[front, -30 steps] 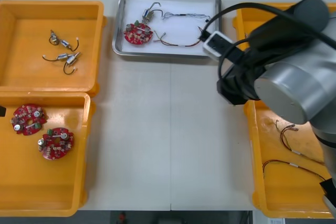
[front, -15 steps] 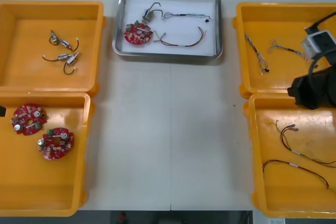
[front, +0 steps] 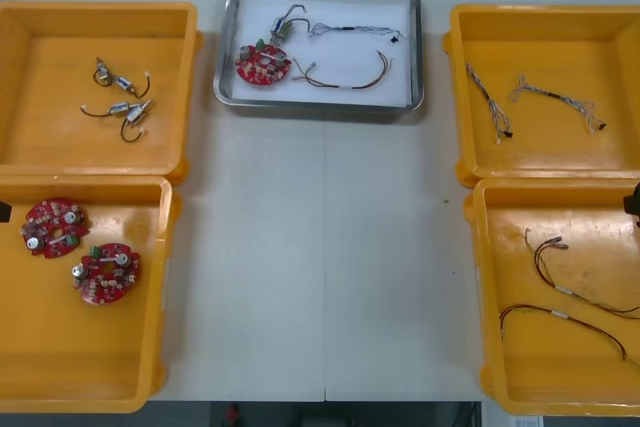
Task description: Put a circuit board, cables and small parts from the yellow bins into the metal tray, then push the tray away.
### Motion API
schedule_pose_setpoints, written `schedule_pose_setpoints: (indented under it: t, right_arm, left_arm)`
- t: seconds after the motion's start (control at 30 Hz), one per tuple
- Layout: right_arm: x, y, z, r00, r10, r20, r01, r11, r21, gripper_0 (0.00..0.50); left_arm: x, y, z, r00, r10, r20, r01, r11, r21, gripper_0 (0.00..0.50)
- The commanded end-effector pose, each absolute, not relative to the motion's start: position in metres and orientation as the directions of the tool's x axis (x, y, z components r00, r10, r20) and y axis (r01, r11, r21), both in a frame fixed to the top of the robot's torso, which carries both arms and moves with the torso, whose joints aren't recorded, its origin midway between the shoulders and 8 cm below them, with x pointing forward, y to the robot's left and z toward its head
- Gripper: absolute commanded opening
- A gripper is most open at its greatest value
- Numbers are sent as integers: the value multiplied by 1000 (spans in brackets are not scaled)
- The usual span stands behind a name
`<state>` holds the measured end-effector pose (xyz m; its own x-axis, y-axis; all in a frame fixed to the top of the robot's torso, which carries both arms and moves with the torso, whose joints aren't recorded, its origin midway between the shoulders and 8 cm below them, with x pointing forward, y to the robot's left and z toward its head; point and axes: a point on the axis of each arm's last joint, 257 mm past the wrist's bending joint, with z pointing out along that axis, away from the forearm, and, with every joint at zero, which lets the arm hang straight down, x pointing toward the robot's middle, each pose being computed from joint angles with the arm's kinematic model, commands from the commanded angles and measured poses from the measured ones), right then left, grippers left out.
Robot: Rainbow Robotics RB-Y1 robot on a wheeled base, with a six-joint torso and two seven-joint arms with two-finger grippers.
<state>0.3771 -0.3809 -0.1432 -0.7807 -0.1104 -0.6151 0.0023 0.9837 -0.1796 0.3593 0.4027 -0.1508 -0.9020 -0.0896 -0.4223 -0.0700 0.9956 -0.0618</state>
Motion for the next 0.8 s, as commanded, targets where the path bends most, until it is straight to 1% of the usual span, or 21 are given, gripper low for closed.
schedule_pose_setpoints:
  t: [0.03, 0.2, 0.4, 0.7, 0.8]
  right_arm:
    - [360, -388, -148, -786, -17, -618, 80, 989, -128, 500]
    - [349, -375, -162, -797, 76, -600, 116, 993, -28, 500]
    - [342, -363, -165, -800, 155, -579, 133, 988, 80, 500]
    - [339, -364, -166, -803, 162, -573, 140, 987, 83, 500]
    - [337, -363, -172, -813, 156, -561, 138, 988, 75, 500]
  left_arm:
    - [357, 412, -140, -898, 34, -439, 25, 999, 28, 500]
    - [357, 412, -140, -898, 34, -439, 25, 999, 28, 500]
    - [357, 412, -140, -898, 34, -439, 25, 999, 28, 500]
    - [357, 412, -140, -898, 34, -439, 25, 999, 28, 500]
    - [357, 412, -140, -898, 34, -439, 25, 999, 28, 500]
